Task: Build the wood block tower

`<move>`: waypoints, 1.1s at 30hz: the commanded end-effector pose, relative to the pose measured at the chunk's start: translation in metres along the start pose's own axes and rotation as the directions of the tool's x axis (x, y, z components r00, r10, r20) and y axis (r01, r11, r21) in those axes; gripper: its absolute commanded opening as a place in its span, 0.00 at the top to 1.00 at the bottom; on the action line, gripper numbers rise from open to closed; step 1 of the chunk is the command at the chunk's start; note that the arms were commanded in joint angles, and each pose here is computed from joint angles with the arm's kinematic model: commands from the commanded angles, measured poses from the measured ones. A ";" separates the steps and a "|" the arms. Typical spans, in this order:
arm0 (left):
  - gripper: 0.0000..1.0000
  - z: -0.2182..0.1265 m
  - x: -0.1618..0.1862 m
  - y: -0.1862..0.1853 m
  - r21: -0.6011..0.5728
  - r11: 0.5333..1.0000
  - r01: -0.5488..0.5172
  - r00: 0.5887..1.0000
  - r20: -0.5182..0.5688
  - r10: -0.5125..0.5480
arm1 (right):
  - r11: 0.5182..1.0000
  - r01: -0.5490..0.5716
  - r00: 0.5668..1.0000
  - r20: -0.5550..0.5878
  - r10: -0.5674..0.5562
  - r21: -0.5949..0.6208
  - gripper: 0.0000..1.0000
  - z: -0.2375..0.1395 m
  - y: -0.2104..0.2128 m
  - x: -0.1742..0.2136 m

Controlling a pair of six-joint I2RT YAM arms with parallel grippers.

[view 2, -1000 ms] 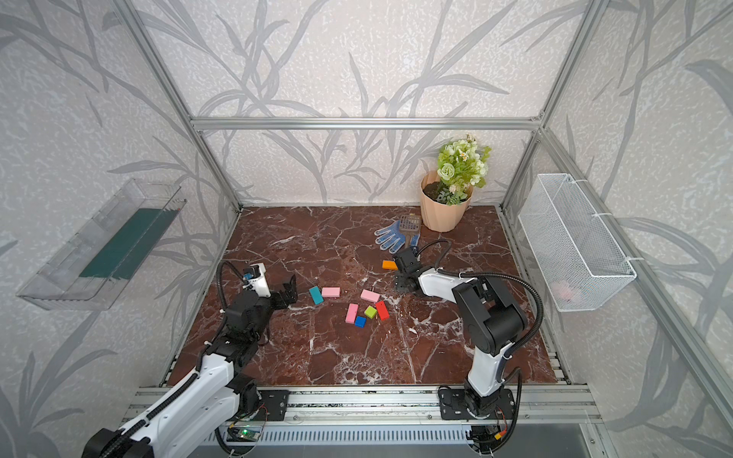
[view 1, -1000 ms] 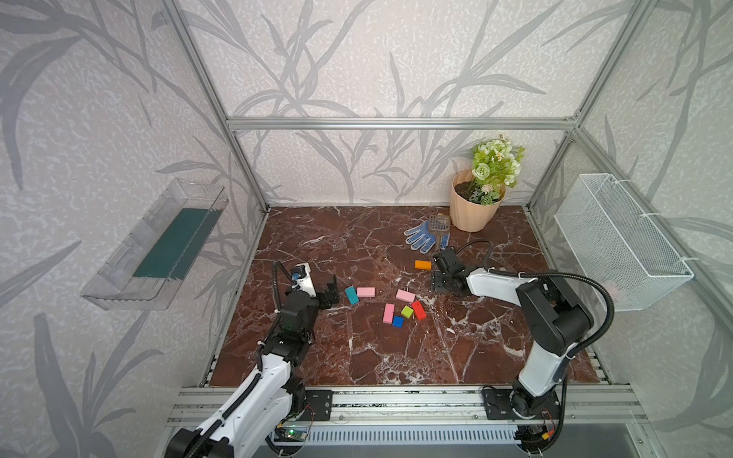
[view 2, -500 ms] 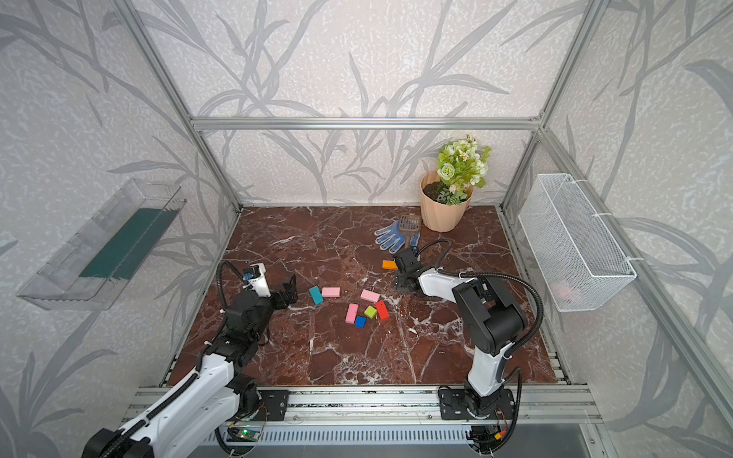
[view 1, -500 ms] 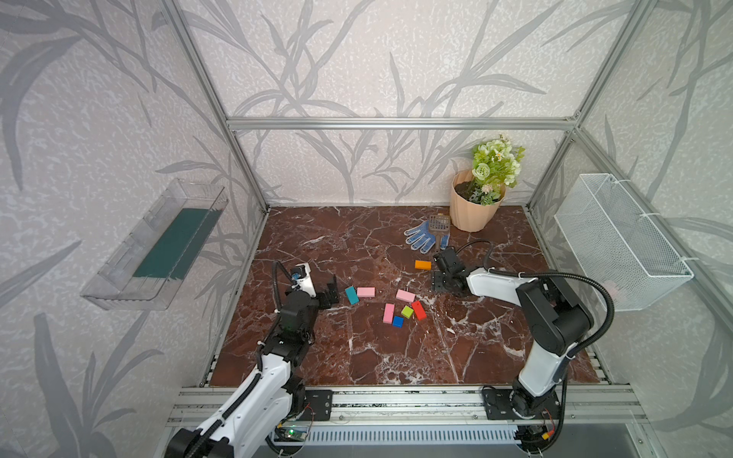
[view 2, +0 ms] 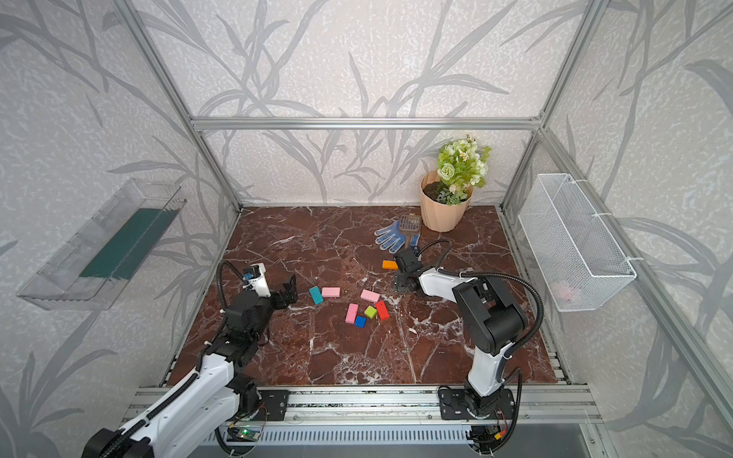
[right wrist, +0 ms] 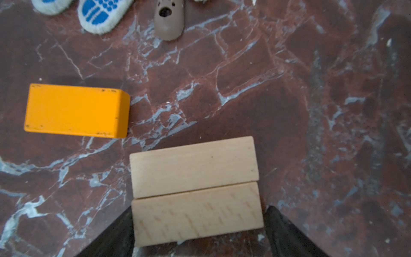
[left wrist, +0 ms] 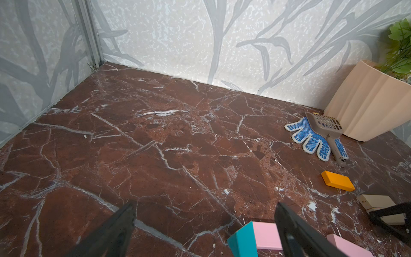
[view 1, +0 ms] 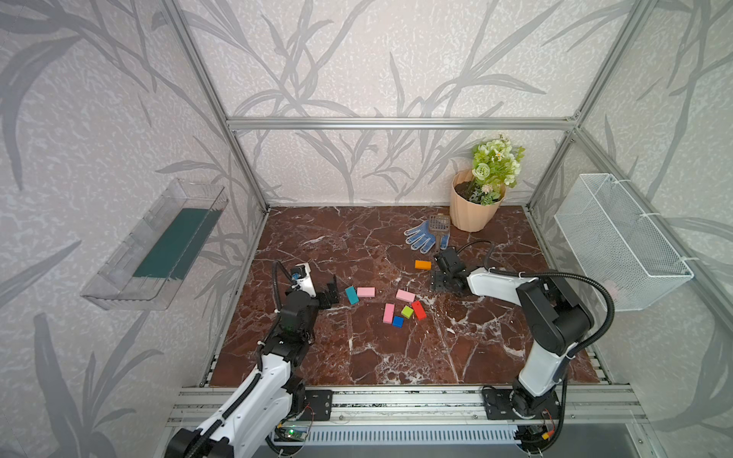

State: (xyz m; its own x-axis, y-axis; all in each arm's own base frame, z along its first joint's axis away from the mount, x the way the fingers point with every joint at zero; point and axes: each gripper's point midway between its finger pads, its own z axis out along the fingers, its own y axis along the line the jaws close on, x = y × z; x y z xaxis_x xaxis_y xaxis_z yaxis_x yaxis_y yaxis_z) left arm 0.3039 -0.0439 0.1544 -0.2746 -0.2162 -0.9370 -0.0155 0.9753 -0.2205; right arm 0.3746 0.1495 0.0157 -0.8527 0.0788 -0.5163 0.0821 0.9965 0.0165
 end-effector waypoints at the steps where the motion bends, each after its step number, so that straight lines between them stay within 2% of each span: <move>1: 0.01 -0.001 -0.007 -0.002 0.001 1.000 0.002 1.000 0.018 -0.002 | 0.996 0.059 0.990 -0.135 -0.050 0.066 0.12 0.013 -0.020 0.039; 10: 0.01 -0.001 -0.007 -0.002 0.003 1.000 0.002 1.000 0.017 -0.002 | 0.997 0.082 0.993 -0.088 -0.083 -0.012 0.02 -0.008 -0.009 0.040; 21: 0.01 -0.001 -0.008 -0.002 0.004 1.000 0.002 1.000 0.019 -0.002 | 0.994 0.094 0.995 -0.031 -0.096 -0.055 0.00 -0.036 -0.006 0.042; 29: 0.01 -0.001 -0.008 -0.001 -0.005 1.000 0.003 1.000 0.019 -0.003 | 0.990 0.114 0.988 0.117 -0.104 -0.085 0.03 -0.093 -0.004 0.029; 33: 0.01 0.001 -0.006 0.000 -0.009 1.000 0.002 1.000 0.012 -0.002 | 0.983 0.096 0.978 0.197 -0.064 -0.158 0.08 -0.126 -0.002 0.017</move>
State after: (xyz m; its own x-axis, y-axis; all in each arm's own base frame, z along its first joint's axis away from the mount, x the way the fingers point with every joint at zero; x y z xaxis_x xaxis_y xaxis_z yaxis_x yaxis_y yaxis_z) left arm 0.3039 -0.0439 0.1542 -0.2751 -0.2160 -0.9368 -0.0160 0.9753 -0.2202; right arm 0.3021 0.1608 0.1001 -0.7593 -0.0042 -0.6508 -0.0899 0.9911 0.0985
